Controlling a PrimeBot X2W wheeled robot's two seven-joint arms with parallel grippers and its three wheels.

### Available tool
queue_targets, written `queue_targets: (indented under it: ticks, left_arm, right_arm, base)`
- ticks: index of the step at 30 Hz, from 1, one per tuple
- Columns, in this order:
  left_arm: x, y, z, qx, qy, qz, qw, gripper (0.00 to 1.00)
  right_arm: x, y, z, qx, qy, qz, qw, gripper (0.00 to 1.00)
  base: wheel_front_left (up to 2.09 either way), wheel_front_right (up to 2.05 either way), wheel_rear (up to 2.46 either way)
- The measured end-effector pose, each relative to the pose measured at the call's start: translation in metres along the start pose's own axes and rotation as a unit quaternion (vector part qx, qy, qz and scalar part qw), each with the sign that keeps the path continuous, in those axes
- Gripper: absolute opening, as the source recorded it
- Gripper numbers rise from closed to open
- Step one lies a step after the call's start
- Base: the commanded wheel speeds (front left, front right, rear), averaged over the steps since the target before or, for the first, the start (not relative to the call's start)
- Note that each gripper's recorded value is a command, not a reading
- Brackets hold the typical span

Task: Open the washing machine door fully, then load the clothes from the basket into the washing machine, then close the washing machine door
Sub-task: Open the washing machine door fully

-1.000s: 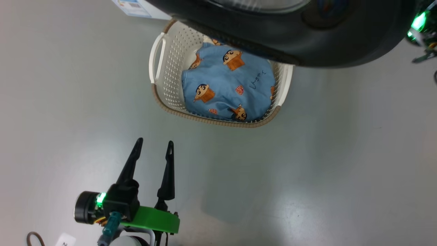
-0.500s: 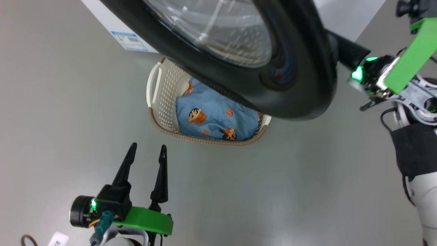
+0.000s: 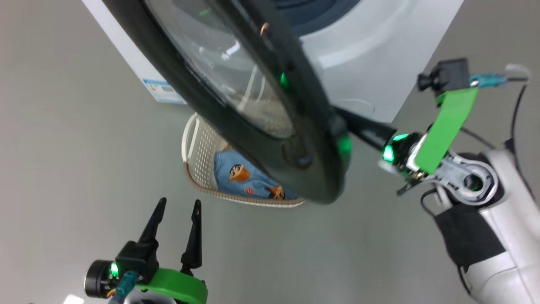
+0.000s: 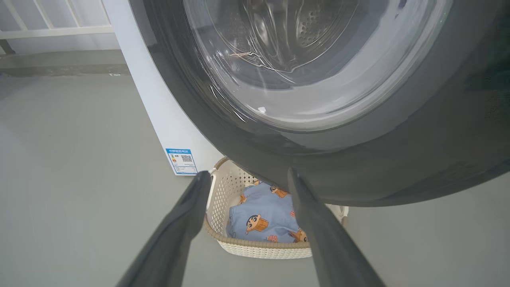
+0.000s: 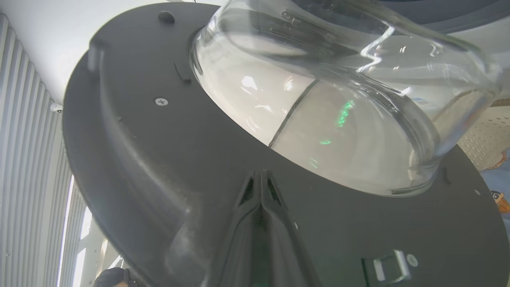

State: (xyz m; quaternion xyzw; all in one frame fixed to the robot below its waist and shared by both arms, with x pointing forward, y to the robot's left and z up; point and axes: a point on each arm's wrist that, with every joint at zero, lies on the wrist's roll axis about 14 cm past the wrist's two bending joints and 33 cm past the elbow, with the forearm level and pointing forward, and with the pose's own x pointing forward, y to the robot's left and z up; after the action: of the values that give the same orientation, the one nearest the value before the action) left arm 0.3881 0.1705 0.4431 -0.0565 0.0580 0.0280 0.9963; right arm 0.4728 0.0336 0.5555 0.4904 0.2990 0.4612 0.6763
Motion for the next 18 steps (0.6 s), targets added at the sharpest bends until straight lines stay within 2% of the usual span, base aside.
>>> queue_targets:
  ticks: [18]
  left_arm:
    - [-0.018, 0.005, 0.022, -0.011, -0.031, 0.002, 0.999, 1.00]
  right_arm:
    - [0.018, 0.034, -0.059, 0.031, 0.024, 0.036, 0.999, 0.00]
  base:
    - [0.00, 0.00, 0.00]
